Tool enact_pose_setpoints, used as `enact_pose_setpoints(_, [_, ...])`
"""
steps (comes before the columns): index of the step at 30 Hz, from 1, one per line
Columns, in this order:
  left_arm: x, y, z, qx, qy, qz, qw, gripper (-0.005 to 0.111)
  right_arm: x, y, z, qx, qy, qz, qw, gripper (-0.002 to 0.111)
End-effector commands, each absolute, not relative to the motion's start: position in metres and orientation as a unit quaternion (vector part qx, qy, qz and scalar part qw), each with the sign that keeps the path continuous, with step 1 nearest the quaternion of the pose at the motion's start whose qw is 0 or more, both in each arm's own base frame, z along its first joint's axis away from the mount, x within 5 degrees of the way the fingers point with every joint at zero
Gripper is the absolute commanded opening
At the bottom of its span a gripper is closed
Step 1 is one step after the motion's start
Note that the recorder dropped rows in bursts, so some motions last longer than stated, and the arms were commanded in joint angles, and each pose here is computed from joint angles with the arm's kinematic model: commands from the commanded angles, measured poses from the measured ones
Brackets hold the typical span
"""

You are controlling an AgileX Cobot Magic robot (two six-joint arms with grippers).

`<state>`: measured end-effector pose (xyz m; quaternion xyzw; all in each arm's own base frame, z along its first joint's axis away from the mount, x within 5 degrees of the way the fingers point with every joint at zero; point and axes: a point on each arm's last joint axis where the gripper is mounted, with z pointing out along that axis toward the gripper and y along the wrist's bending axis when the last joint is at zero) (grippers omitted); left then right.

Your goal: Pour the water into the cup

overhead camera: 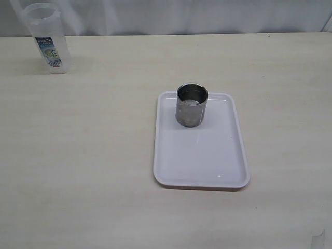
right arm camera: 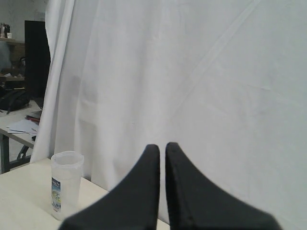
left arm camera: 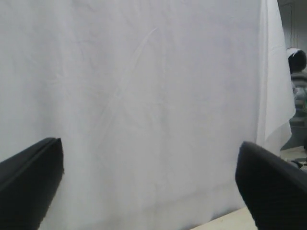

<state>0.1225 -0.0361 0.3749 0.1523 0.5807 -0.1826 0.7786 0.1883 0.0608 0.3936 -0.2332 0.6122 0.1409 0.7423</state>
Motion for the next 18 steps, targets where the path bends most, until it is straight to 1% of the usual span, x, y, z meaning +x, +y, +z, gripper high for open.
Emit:
enact_pose_setpoints(1, [0.123,-0.033,0.375,0.086,0.568,-0.247,0.78,0.091,0.188,0.059,0.392,-0.226,0.615,0.14,0.742,0.004])
enact_pose_setpoints(4, [0.122,-0.025,0.372,0.01,0.556,-0.274,0.785,0.091,0.188,0.059,0.392,-0.226,0.615,0.14,0.742,0.004])
enact_pose_setpoints(6, [0.12,-0.018,0.367,-0.035,0.548,-0.275,0.789,0.091,0.188,0.059,0.392,-0.226,0.615,0.14,0.742,0.004])
enact_pose_setpoints(14, [0.099,0.003,0.33,-0.159,0.523,-0.23,0.805,0.091,0.188,0.059,0.392,-0.225,0.615,0.141,0.742,0.004])
enact_pose_setpoints(18, [0.088,0.009,0.312,-0.191,0.542,-0.189,0.796,0.091,0.188,0.059,0.392,-0.225,0.615,0.141,0.742,0.004])
